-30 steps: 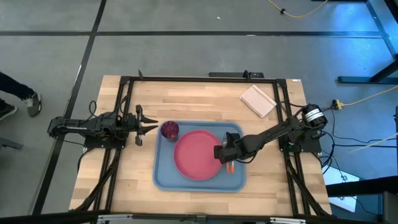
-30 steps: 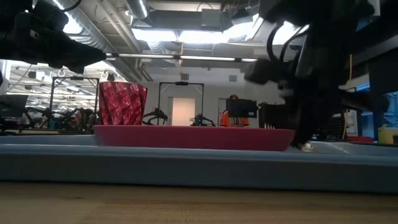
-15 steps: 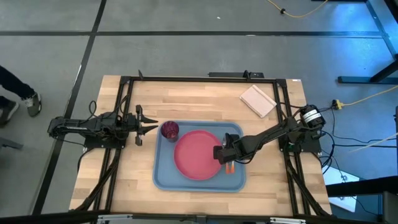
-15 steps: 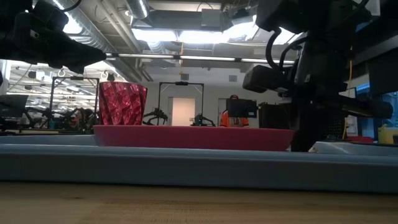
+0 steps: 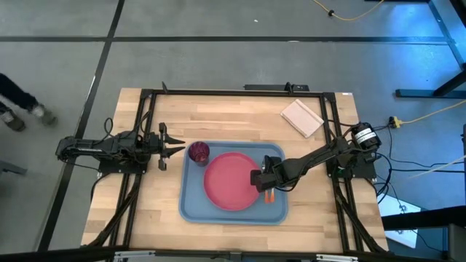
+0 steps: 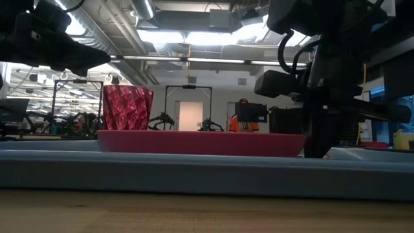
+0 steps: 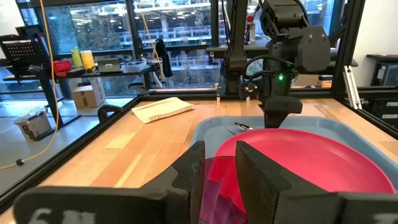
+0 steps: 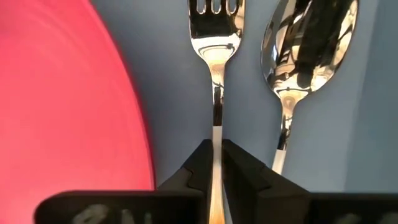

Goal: Pick and place plate/cup/fork/spoon on tray
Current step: Put the orange fork on the blue serving tray to the left of the orange spoon, then return to Home Position

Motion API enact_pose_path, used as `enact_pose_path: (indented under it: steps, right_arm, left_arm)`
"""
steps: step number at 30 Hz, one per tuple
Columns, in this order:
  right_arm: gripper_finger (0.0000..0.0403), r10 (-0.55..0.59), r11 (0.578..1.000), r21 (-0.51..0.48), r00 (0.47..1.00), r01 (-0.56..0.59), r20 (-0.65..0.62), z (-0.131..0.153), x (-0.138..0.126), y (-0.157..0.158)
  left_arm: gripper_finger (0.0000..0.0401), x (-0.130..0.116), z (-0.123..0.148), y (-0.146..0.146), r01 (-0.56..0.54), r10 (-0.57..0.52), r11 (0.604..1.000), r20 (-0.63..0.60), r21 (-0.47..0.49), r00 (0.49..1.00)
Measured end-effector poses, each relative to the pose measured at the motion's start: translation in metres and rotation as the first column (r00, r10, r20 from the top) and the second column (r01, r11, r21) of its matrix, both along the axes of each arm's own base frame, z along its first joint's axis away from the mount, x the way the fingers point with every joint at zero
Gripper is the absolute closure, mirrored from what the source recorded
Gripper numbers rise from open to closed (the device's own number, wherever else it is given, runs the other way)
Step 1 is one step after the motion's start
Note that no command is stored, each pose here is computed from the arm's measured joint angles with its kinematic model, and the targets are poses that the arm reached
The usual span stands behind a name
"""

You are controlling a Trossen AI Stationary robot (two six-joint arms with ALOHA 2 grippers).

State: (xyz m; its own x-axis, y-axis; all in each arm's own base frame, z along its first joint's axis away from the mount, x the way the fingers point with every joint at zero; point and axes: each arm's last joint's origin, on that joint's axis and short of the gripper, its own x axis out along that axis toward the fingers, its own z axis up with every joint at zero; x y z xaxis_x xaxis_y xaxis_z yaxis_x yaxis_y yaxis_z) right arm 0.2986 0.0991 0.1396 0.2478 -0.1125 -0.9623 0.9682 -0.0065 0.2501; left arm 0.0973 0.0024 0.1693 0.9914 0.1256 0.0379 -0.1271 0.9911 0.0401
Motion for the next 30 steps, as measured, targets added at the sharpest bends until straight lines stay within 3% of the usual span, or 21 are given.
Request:
enact_pose_path:
  steps: [6,15,24,27,30]
  right_arm:
    - [0.0339,0.002,1.000,-0.003,1.000,-0.002,-0.005,0.000,0.000,0.000]
    - [0.0353,0.018,1.000,-0.010,1.000,-0.018,0.015,0.005,-0.003,0.005]
    - [0.0358,0.043,0.978,-0.208,0.986,-0.008,0.161,0.047,-0.025,0.015]
    - [0.0358,0.184,0.937,-0.327,0.971,-0.126,0.155,0.060,-0.034,0.019]
    - [0.0358,0.389,0.843,-0.441,0.916,-0.309,0.102,0.074,-0.042,0.022]
  left_arm:
    - [0.0319,0.000,0.000,0.000,0.000,0.000,1.000,0.000,0.000,1.000]
    - [0.0319,0.000,0.000,0.000,0.000,0.000,1.000,0.000,0.000,1.000]
    - [0.0319,0.000,0.000,0.000,0.000,0.000,1.000,0.000,0.000,1.000]
    - [0.0319,0.000,0.000,0.000,0.000,0.000,1.000,0.000,0.000,1.000]
    - [0.0319,0.000,0.000,0.000,0.000,0.000,1.000,0.000,0.000,1.000]
